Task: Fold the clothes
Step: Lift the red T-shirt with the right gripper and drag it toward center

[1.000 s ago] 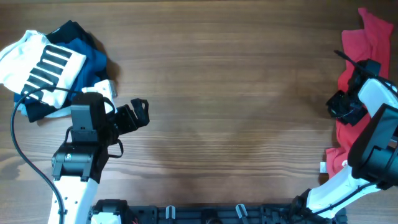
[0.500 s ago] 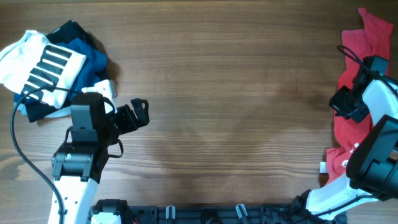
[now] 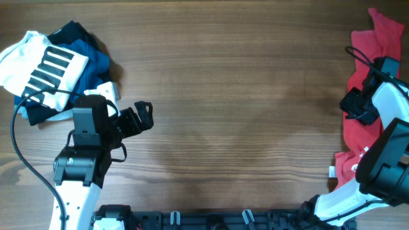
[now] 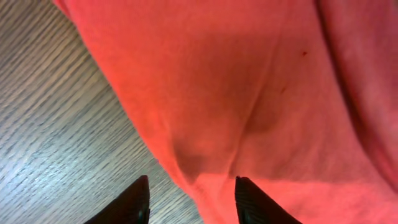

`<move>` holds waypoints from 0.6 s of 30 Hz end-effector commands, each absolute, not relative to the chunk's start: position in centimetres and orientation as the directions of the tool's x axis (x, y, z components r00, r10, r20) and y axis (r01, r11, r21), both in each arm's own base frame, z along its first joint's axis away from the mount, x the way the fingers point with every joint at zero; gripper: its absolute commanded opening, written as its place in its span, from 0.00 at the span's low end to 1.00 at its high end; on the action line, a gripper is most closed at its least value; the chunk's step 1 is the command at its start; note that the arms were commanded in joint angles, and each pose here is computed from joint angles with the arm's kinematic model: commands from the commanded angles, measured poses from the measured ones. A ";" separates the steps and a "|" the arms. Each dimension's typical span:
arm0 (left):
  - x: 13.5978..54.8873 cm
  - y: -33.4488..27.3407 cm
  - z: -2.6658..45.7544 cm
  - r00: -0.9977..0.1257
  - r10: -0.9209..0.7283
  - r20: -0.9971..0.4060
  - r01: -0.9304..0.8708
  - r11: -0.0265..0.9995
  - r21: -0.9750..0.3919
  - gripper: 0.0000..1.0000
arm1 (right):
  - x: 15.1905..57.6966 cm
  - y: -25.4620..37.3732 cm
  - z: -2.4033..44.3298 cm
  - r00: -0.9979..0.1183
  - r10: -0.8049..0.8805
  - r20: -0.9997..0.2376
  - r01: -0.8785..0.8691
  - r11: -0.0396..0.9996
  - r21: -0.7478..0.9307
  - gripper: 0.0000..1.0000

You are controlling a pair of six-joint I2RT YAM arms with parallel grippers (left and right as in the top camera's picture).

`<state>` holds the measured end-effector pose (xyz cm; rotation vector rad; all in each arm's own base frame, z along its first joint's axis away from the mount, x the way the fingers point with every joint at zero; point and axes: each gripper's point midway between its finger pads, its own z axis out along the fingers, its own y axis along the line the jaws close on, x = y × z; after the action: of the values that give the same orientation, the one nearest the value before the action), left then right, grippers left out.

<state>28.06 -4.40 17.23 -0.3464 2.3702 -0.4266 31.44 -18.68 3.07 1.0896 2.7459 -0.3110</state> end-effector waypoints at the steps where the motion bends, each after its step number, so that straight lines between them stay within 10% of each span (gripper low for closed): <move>1: 28.3 -4.8 17.9 -0.720 -0.359 -0.594 -0.115 0.906 -0.409 1.00 | 30.9 -19.3 2.6 -0.721 0.651 -0.238 0.691 0.702 -0.173 0.46; 18: 28.3 -4.8 17.9 -0.720 -0.359 -0.593 -0.115 0.906 -0.408 1.00 | 29.9 -18.9 -0.8 -0.738 0.659 -0.145 0.674 0.710 -0.204 0.52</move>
<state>28.06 -4.40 17.23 -0.3464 2.3702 -0.4266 30.77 -18.71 0.23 1.1027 2.8184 -0.3395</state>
